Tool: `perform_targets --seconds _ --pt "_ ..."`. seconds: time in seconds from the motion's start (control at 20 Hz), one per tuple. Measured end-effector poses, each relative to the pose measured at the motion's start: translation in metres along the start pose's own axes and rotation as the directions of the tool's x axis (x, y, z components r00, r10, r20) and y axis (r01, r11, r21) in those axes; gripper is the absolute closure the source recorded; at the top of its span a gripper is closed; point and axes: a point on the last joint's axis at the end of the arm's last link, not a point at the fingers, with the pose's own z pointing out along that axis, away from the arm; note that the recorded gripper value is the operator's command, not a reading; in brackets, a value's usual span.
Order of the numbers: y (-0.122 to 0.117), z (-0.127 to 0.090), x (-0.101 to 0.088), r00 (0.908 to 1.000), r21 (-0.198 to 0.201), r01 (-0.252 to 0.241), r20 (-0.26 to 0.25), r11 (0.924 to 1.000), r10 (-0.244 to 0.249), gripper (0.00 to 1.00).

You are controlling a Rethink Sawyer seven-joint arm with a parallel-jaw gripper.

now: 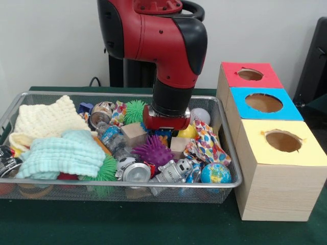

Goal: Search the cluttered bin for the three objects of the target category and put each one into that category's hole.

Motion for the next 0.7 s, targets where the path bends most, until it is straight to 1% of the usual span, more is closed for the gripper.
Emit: perform_targets --seconds 0.7 --pt "0.0006 0.0006 -0.0001 1.0000 -0.003 -0.006 -0.001 1.0000 0.006 1.00"
